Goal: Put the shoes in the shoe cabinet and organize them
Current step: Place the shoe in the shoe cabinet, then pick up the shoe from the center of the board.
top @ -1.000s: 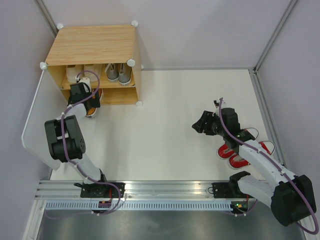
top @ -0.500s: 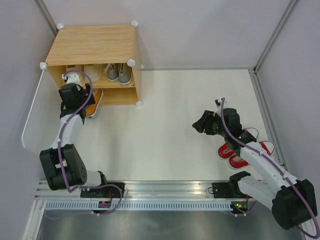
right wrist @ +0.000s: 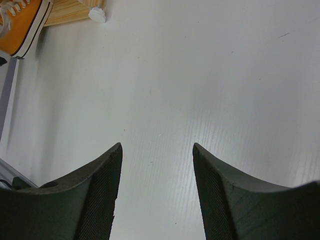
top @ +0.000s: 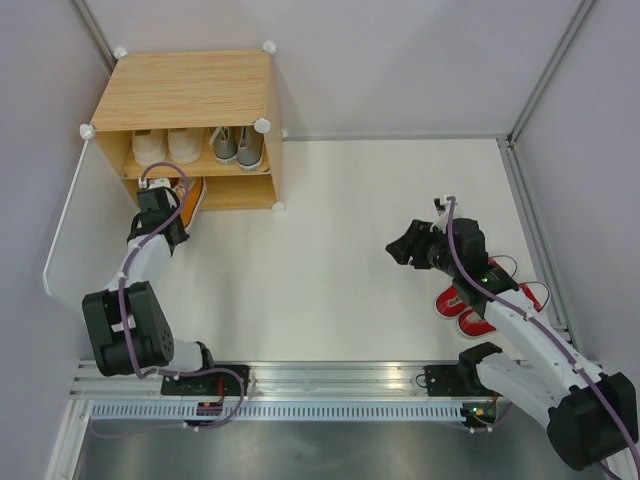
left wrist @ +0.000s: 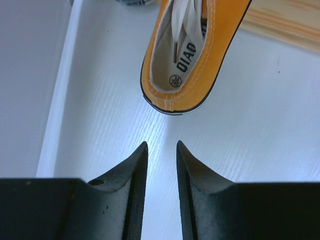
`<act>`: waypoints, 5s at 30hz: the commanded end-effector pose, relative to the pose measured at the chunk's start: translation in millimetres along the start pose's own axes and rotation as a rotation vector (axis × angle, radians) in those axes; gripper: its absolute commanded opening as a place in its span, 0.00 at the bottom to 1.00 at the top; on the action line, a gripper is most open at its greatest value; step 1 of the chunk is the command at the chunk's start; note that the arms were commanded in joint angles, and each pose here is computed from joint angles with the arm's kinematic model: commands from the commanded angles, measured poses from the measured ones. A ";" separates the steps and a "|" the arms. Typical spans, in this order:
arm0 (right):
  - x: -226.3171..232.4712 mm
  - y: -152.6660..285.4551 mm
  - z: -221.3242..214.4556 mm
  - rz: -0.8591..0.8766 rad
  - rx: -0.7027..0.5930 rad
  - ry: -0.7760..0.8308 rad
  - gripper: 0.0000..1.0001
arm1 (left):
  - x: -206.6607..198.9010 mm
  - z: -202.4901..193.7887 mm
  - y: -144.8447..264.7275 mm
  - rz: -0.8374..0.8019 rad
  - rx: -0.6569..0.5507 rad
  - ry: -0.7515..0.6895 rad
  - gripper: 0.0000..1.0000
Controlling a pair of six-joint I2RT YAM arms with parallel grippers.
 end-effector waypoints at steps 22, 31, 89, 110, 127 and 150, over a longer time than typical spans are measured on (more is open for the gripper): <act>0.7 -4.1 2.9 -0.038 -0.001 0.051 0.63 | -12.5 1.8 -58.7 -0.075 -0.012 -0.147 0.28; -0.4 -9.4 1.2 -0.042 0.020 0.048 0.63 | -23.8 22.4 -69.9 -0.118 -0.046 -0.151 0.28; -60.4 0.5 0.6 -0.398 -0.021 -0.037 0.68 | -51.5 63.0 109.2 -0.420 -0.280 0.288 1.00; -151.2 77.9 5.3 -1.111 -0.003 -0.219 0.84 | -133.4 -25.1 230.8 -0.885 -0.257 -0.241 1.00; -176.0 39.4 -53.3 -0.920 0.169 -0.351 0.63 | -135.1 -31.4 250.0 -1.002 -0.281 -0.235 1.00; -93.9 37.1 -5.1 -0.487 0.072 -0.245 0.01 | -126.8 -27.9 252.9 -0.977 -0.332 -0.216 1.00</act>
Point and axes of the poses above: each gripper's point midway between its finger pads, its own y axis back along the fingers, its own x axis along the line the jaws close on, z = x × y, the point moved 4 cm from there along y, back along the fingers, and after that the axes turned 12 degrees about y, right-handed, at the moved point
